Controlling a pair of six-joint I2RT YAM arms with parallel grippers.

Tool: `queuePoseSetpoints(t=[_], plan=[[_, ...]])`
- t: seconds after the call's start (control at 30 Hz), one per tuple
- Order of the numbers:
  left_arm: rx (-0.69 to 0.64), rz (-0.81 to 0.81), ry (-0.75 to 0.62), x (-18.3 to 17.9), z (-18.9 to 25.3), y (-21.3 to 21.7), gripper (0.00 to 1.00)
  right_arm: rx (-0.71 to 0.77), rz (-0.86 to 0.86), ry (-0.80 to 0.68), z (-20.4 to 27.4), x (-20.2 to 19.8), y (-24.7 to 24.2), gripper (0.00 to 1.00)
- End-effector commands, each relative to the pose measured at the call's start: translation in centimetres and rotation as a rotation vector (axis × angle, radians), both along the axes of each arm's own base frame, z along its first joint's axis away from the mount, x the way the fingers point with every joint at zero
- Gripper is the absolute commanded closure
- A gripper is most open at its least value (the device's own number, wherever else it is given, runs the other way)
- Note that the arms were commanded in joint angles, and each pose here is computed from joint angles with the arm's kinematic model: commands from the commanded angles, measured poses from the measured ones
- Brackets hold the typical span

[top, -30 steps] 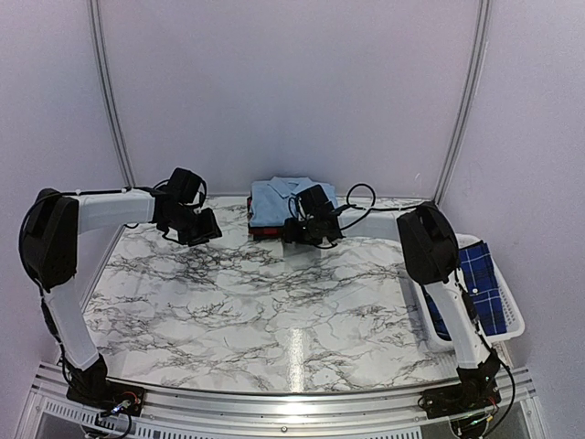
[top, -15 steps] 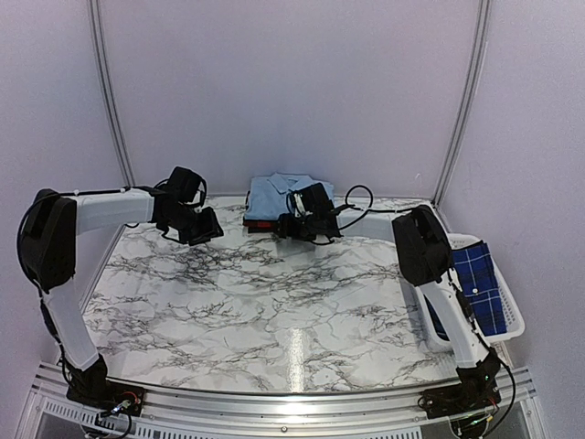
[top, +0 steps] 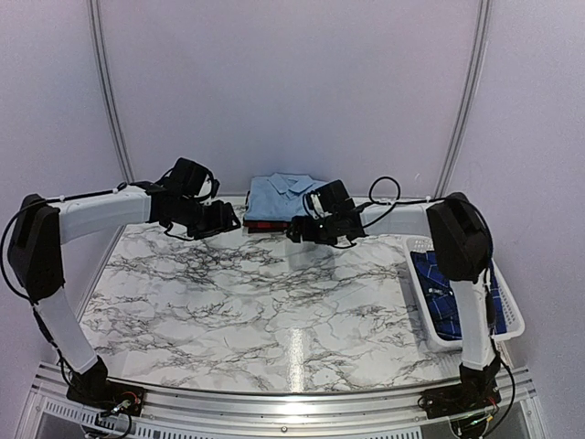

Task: Fold and stack the long sleeve shirts
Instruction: Move the square-folded shirt to the corner of the board, then reset both arms

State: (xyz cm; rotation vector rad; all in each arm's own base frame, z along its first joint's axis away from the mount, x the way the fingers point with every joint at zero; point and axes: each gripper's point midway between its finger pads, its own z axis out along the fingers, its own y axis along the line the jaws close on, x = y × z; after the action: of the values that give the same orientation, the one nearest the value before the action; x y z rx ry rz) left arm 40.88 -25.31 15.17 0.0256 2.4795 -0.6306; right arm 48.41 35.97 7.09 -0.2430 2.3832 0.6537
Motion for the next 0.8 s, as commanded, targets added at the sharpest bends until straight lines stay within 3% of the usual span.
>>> queuePoseSetpoints(t=[0.0,0.1,0.27,0.6,0.77], plan=[[-0.047,-0.055,-0.145,-0.6,5.0,-1.8,0.21,0.014,-0.014,-0.145,7.3,-1.3,-1.0,0.03],[-0.062,-0.069,-0.187,-1.4,6.2,-2.5,0.1,0.023,-0.019,-0.191,10.4,-3.2,-2.2,0.01],[-0.058,-0.072,-0.243,-2.8,7.7,-2.5,0.04,0.02,-0.057,-0.272,14.6,-6.0,-5.0,0.01],[-0.041,-0.019,-0.387,-5.6,11.2,1.0,0.01,0.002,-0.199,-0.441,20.8,-11.7,-12.7,0.02],[-0.027,-0.002,-0.41,-6.7,11.3,2.4,0.01,-0.059,-0.28,-0.452,21.9,-13.3,-16.0,0.01]])
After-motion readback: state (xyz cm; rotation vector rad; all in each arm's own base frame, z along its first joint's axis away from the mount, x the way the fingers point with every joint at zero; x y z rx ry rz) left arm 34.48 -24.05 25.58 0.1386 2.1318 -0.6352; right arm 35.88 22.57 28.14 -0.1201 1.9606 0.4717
